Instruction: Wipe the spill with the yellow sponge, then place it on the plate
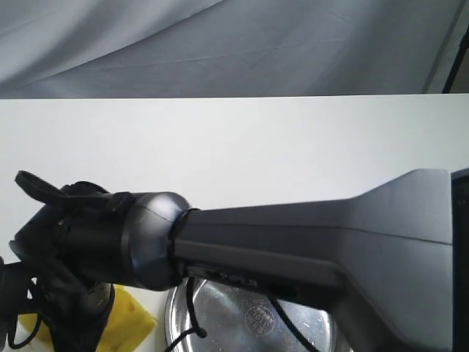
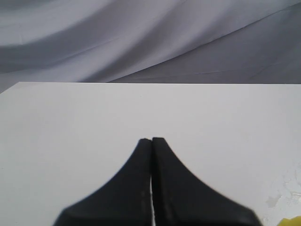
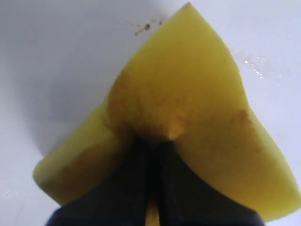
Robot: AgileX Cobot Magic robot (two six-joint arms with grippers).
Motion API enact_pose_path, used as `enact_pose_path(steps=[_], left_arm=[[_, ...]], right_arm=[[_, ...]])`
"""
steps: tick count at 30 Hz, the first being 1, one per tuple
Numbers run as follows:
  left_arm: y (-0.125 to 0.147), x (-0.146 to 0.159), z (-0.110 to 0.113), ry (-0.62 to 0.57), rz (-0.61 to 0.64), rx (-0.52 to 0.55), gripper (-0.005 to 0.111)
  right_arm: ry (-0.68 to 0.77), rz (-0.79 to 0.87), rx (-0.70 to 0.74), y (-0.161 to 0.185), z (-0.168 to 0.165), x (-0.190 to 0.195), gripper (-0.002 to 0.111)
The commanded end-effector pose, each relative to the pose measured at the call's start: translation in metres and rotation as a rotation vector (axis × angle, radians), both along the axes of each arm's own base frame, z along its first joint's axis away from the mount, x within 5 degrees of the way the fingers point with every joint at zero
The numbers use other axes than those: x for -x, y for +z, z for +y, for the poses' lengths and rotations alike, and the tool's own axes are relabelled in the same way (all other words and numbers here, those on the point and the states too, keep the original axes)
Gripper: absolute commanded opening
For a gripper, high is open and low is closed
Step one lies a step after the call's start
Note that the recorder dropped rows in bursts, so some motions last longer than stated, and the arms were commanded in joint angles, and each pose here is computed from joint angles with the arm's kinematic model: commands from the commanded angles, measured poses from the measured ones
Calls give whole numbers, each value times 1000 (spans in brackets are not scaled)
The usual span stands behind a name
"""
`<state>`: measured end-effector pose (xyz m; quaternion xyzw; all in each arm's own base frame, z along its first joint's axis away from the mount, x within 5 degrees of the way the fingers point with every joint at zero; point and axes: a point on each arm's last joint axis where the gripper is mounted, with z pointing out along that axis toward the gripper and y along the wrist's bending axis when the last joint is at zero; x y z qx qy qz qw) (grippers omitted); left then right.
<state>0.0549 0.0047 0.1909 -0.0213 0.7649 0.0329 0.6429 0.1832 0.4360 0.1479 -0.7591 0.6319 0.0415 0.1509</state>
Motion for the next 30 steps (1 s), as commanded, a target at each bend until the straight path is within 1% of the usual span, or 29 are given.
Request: enact_pose_path(steps=[1,2,6,9,11,13,15,19,23,26,30], left_arm=[[-1,0,0,2,-1,2,0],[-1,0,0,2,-1,2,0],[-1,0,0,2,-1,2,0],[-1,0,0,2,-1,2,0],[-1,0,0,2,-1,2,0],[-1,0,0,2,-1,2,0],[-1,0,0,2,-1,2,0],[-1,0,0,2,-1,2,0],[-1,0,0,2,-1,2,0],[-1,0,0,2,-1,2,0],[-1,0,0,2,-1,2,0]], right_arm=[[-17,-40,110,-15,-18,-25,0],[-37,-56,117,-15,-22,-33,0],[-218,-114,139,-14,-51,-83,0],[-318,-170,157,-13,-72,-113,0],[-357,-152,153,-13,-81,-123,0],[-379,-119,141,-14,-81,-123,0],[-385,-60,120,-15,-76,-115,0],[-285,42,68,-16,-53,-85,0],[-173,34,18,-15,-23,-45,0],[-73,24,16,-15,-7,-14,0],[44,8,18,-14,7,17,0]])
